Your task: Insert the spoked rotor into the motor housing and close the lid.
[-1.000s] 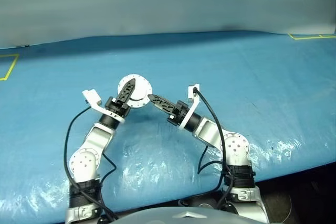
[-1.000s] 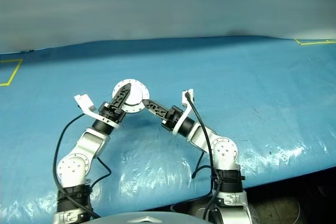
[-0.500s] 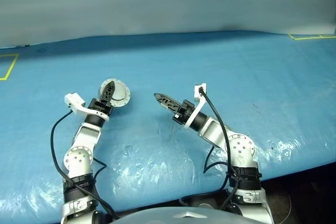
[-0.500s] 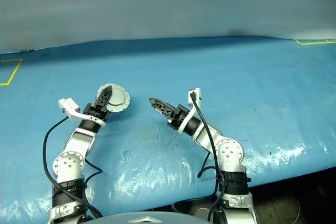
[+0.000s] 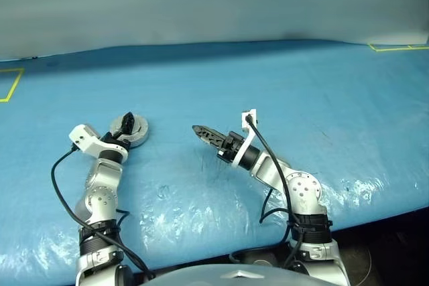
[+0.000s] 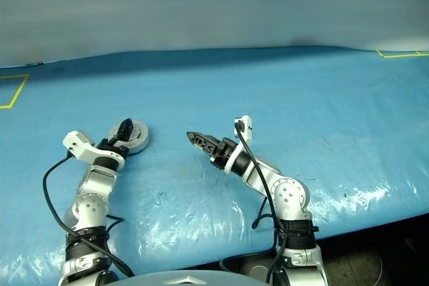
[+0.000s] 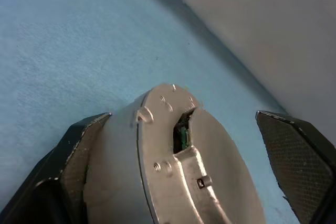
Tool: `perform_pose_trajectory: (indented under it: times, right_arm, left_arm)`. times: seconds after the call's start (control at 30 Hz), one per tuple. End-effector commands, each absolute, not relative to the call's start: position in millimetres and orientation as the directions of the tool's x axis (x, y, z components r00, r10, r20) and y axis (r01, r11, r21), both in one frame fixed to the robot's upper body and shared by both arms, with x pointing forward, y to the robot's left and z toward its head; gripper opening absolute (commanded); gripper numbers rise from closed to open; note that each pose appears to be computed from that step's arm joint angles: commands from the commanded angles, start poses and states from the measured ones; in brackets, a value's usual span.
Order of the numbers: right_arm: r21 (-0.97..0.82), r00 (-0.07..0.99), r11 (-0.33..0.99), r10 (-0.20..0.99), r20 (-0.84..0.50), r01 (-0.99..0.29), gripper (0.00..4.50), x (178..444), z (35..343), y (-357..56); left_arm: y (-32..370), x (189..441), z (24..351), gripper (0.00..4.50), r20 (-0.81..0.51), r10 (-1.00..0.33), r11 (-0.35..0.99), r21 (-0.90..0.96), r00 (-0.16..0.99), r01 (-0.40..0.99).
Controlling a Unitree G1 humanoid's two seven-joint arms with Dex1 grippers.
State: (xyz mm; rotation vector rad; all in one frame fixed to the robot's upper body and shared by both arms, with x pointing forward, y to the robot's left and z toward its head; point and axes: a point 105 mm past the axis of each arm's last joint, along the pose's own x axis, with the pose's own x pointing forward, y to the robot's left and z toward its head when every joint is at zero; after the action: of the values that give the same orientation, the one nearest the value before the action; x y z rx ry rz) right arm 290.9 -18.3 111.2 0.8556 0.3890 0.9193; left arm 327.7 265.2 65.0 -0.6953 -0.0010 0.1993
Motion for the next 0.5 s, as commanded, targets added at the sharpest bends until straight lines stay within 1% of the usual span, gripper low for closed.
perform_pose_trajectory:
  times: [0.03,0.1,0.17,0.27,0.33,0.4,0.43,0.5]
  right_arm:
    - [0.761,0.556,0.299,0.825,0.097,-0.576,3.20,288,121,-15]
    - [0.758,0.556,0.299,0.825,0.099,-0.579,3.20,288,121,-14]
    - [0.756,0.558,0.302,0.824,0.099,-0.581,3.20,288,120,-14]
    - [0.732,0.575,0.333,0.812,0.098,-0.595,3.20,290,121,-19]
    - [0.647,0.624,0.437,0.777,0.078,-0.625,3.20,294,123,-27]
    - [0.536,0.696,0.548,0.709,0.111,-0.643,3.20,300,130,-36]
    - [0.494,0.714,0.582,0.690,0.122,-0.646,3.20,300,132,-39]
    - [0.345,0.738,0.675,0.669,0.085,-0.652,3.20,299,128,-43]
  left_arm:
    - [310,315,75,4.49,-0.045,0.347,0.760,-0.572,0.937,-0.309]
    - [331,307,78,4.49,-0.037,0.429,0.744,-0.552,0.902,-0.377]
    - [338,302,86,4.49,-0.001,0.429,0.766,-0.530,0.903,-0.364]
    - [323,299,106,4.49,0.083,0.308,0.849,-0.473,0.948,-0.235]
    - [310,297,117,4.49,0.125,0.249,0.898,-0.401,0.960,-0.180]
    - [295,296,126,4.49,0.158,0.194,0.933,-0.335,0.968,-0.132]
    - [284,296,130,4.49,0.174,0.163,0.954,-0.279,0.971,-0.110]
    - [257,295,138,4.49,0.210,0.073,0.986,-0.162,0.975,-0.039]
